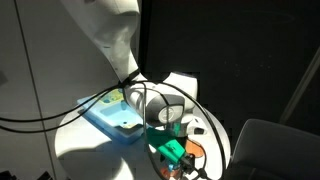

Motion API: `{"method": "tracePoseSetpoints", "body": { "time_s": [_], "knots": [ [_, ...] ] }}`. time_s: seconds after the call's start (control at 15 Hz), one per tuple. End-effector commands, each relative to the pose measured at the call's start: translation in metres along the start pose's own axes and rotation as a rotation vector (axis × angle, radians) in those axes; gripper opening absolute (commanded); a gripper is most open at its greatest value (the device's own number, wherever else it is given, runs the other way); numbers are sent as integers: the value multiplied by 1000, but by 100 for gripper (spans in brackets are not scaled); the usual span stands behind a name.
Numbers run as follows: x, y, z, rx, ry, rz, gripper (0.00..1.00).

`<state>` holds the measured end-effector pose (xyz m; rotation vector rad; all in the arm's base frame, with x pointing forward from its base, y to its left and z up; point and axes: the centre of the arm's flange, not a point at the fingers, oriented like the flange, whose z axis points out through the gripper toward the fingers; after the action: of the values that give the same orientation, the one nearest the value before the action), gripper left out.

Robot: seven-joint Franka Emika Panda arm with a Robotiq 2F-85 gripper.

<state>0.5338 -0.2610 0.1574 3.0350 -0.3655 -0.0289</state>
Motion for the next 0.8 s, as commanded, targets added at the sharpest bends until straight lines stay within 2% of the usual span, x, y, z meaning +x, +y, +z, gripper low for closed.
{"method": "tracePoseSetpoints", "body": {
  "time_s": [0.0,0.07,0.13,0.2,0.27,0.47,0.53,0.73],
  "knots": [
    [11,10,7,22,-15,-29,100],
    [10,11,9,29,-14,-33,100],
    [11,11,11,35,-14,-37,75],
    [10,11,12,41,-14,-43,73],
    [10,11,13,45,-13,-47,66],
    [11,10,11,51,-9,-59,41],
    [11,10,10,51,-7,-61,36],
    [11,6,4,55,7,-58,36]
  ]
}}
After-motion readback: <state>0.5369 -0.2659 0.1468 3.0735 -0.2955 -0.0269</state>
